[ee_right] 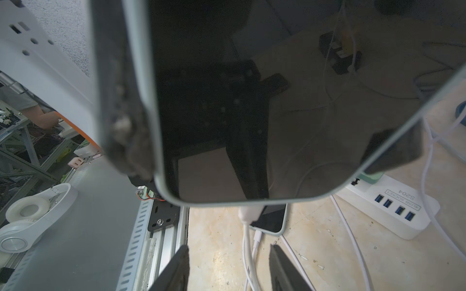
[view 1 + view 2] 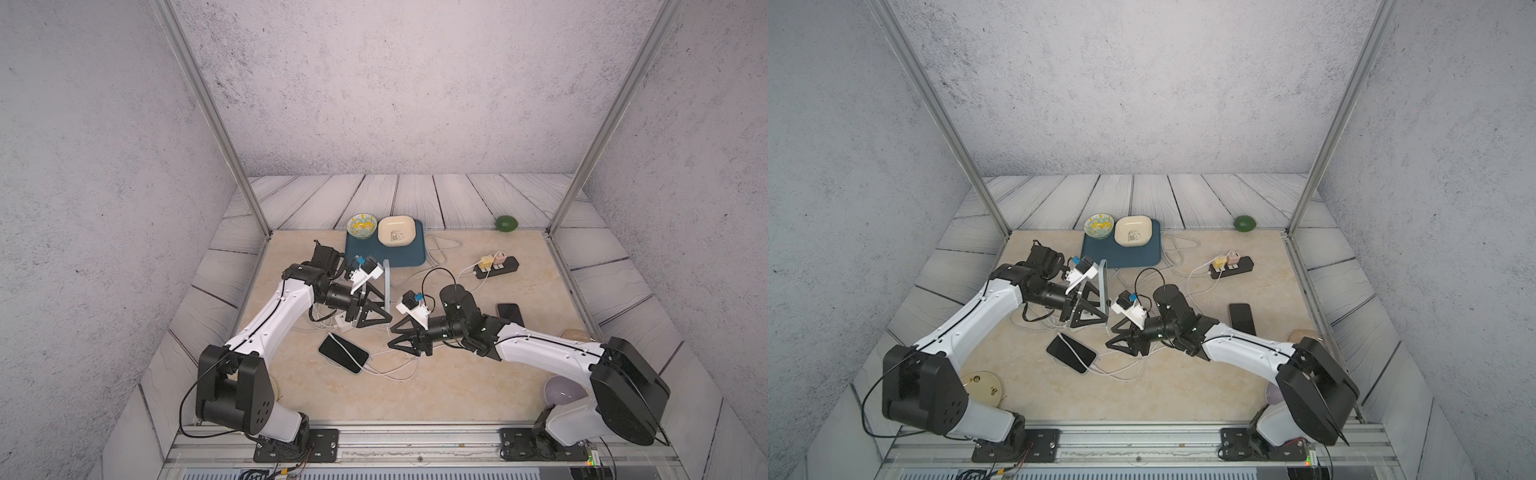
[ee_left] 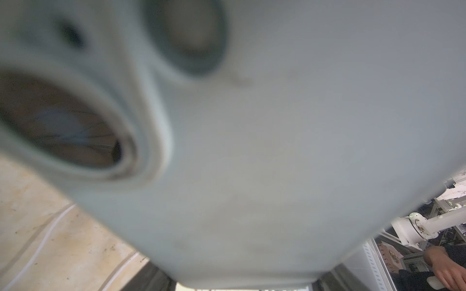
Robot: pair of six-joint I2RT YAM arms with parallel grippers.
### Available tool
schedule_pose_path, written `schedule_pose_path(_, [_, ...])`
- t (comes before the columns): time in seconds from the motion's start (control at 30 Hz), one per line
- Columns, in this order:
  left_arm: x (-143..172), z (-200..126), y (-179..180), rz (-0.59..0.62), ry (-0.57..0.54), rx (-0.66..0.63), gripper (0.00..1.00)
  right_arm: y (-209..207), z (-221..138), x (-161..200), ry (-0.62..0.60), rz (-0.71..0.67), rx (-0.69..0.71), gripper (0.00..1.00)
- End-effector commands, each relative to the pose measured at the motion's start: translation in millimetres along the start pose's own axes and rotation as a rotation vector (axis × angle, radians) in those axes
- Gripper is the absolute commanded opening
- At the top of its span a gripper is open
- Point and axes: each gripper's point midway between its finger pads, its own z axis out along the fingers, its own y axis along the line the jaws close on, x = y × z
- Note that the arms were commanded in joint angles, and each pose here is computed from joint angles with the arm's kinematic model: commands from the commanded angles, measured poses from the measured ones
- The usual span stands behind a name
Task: Unplug the charging cable from the phone
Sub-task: Remove the charging cable from the phone.
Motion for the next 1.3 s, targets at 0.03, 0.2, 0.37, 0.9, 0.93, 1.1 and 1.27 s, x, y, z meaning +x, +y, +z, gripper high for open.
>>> schedule_pose_path(0.03, [-10.7,-6.3,-11.6,0.041,-0.045,0.020,0.10,-1.7,5.6,-12.7,-0.048,-0.026,0.006,0.45])
schedule_pose_path(0.2, [-10.8,-7.2,-11.7,0.042,-0.047,0.018,0.10,-3.9,8.2,-15.7,-0.076,-0.030,0.007,0.32])
schedule_pose_path(0.37, [-10.6,-8.3,-11.2,0.039,-0.049,0.015,0.10,-5.3,10.0,-12.9,-0.074,-0.024,0.007,0.17])
schedule_pose_path(0.9, [-11.9,-9.2,-10.0,0.036,-0.052,0.013,0.10,-4.9,13.2,-0.2,-0.034,-0.019,0.004,0.00])
schedule_pose_path(0.93, [-12.4,-9.3,-10.2,0.034,-0.053,0.015,0.10,-4.5,13.8,2.2,-0.027,-0.021,0.004,0.00])
schedule_pose_path(1.1, [-14.9,-10.8,-10.3,0.031,-0.062,0.018,0.10,-3.3,14.8,8.7,-0.013,-0.021,0.003,0.00])
schedule_pose_path(1.27, [-13.8,-10.6,-8.7,0.024,-0.062,0.019,0.10,-6.9,14.4,9.8,-0.004,-0.010,0.023,0.04])
